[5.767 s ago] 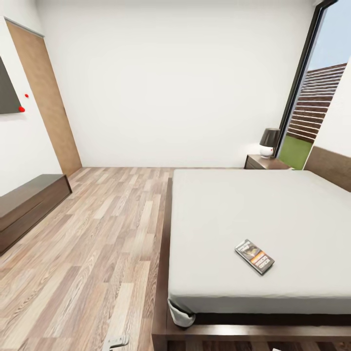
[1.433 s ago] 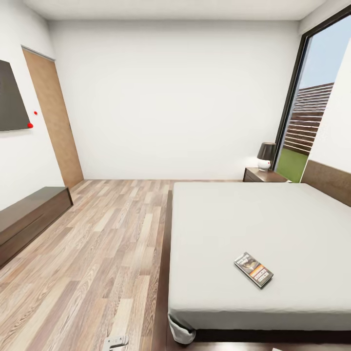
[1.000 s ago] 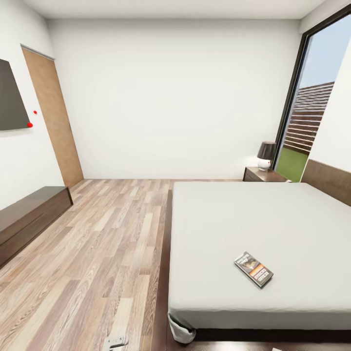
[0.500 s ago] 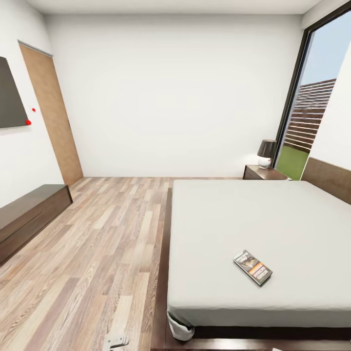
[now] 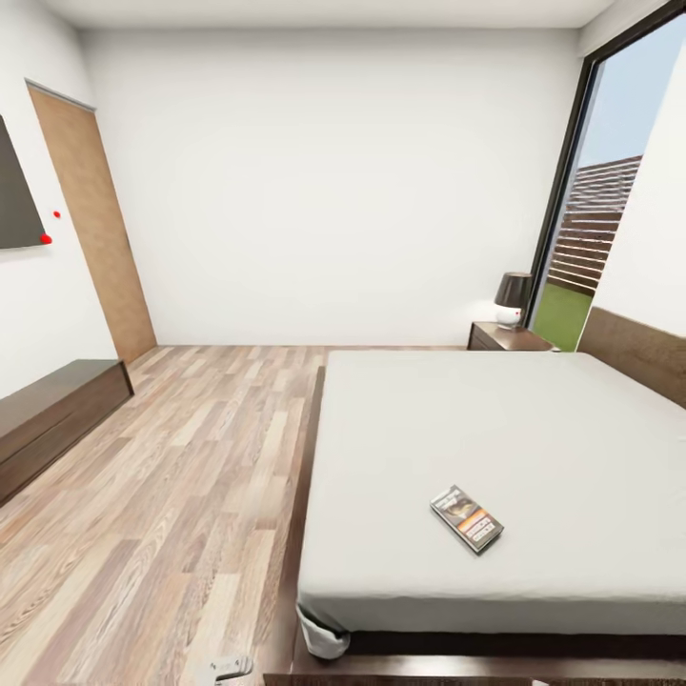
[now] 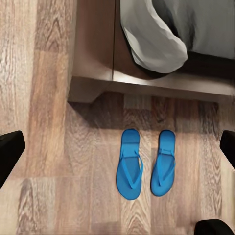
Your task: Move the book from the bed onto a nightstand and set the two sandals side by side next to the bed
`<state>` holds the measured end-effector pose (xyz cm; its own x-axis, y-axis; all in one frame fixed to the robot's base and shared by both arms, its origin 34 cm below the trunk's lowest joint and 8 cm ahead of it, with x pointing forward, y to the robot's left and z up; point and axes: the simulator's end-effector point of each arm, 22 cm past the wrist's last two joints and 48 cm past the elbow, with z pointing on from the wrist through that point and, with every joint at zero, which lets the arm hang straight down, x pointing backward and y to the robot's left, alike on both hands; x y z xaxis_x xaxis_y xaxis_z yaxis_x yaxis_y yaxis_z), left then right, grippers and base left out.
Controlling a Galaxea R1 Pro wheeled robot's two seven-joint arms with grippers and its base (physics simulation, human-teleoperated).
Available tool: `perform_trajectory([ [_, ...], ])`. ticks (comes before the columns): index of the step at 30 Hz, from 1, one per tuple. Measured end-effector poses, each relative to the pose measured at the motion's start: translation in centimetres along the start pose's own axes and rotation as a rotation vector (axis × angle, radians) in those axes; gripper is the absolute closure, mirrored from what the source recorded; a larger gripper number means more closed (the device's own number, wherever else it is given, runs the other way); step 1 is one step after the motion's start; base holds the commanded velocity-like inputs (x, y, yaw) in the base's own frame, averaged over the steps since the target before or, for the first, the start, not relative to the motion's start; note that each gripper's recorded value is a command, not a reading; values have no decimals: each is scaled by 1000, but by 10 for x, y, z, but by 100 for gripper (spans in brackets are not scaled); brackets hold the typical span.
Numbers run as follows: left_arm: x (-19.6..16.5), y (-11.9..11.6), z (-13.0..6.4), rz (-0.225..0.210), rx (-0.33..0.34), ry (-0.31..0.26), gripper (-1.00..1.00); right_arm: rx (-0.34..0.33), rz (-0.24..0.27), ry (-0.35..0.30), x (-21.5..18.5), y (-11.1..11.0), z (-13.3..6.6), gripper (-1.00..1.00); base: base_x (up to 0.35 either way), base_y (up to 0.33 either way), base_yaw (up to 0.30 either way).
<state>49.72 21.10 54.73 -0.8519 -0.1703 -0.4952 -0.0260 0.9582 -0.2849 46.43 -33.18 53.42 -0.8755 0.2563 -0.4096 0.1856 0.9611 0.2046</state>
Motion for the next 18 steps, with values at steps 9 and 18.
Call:
perform_trajectory([
  [9,0,0,0,0,0,1,-100,0,0,0,0,0,0,-100,-147,-197,0],
  [18,0,0,0,0,0,0,-100,0,0,0,0,0,0,-100,-137,-150,0],
])
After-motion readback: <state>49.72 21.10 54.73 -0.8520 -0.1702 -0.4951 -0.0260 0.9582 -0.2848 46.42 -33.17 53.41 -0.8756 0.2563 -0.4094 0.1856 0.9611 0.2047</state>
